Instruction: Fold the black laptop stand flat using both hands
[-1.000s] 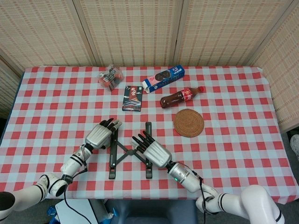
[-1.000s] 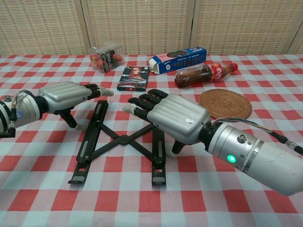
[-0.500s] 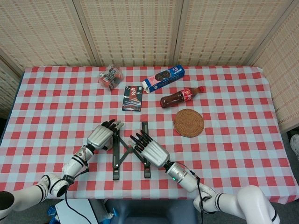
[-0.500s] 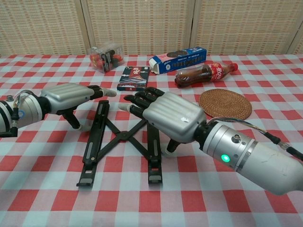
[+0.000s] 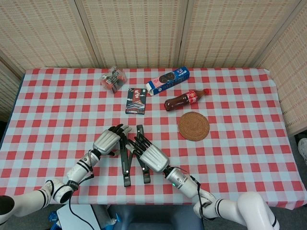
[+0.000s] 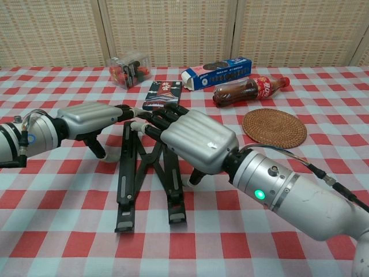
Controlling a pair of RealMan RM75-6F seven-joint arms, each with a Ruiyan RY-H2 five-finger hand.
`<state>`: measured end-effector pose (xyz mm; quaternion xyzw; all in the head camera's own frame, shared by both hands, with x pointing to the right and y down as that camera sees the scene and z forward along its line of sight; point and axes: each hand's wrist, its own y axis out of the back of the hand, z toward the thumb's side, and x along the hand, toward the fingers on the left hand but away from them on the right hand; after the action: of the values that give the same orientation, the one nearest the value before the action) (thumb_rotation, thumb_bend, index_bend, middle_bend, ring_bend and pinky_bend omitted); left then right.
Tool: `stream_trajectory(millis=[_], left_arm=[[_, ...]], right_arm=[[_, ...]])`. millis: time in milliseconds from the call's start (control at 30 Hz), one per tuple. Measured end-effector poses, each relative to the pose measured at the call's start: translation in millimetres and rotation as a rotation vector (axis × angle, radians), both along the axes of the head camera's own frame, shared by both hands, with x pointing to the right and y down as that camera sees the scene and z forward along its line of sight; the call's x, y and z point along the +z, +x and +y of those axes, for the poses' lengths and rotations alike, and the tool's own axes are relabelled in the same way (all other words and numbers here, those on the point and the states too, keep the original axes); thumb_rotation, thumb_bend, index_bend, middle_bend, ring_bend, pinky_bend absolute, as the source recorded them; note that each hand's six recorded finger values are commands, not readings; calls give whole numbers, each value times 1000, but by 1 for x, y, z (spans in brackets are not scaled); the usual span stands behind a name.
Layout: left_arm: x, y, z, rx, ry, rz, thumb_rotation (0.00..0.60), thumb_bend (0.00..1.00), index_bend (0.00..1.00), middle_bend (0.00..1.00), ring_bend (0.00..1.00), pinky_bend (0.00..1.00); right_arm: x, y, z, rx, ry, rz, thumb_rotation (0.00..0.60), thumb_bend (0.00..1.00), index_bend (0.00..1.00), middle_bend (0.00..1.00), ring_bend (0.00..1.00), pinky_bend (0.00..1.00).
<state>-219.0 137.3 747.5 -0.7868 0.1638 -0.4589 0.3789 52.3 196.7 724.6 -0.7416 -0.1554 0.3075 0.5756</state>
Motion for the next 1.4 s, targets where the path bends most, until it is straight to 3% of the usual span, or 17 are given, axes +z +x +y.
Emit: stream_trajectory(millis=[267, 567, 900, 1133, 1400], left_arm=[[-3, -4, -4, -3, 13, -13, 600, 253, 0, 0, 0, 175], [-16, -50, -17, -84, 54, -70, 600, 253, 0, 0, 0, 175], [-38, -92, -19, -158, 87, -118, 600, 253, 0, 0, 0, 175], [-41, -100, -17, -180, 88, -122, 600, 253, 0, 0, 0, 174], [-41, -107, -16, -199, 86, -126, 600, 253, 0, 0, 0, 173]], right_arm=[[-3, -6, 5, -25, -4, -10, 600, 0, 0, 0, 0, 0], [-20, -1, -4, -130, -57, 4, 600, 0, 0, 0, 0, 0], [-29, -10, -28, -400, -196, 187, 600, 0, 0, 0, 0, 0], [-30, -30, -40, -503, -202, 266, 600, 0, 0, 0, 0, 0], [-21, -46, -36, -584, -180, 318, 600, 0, 0, 0, 0, 0]])
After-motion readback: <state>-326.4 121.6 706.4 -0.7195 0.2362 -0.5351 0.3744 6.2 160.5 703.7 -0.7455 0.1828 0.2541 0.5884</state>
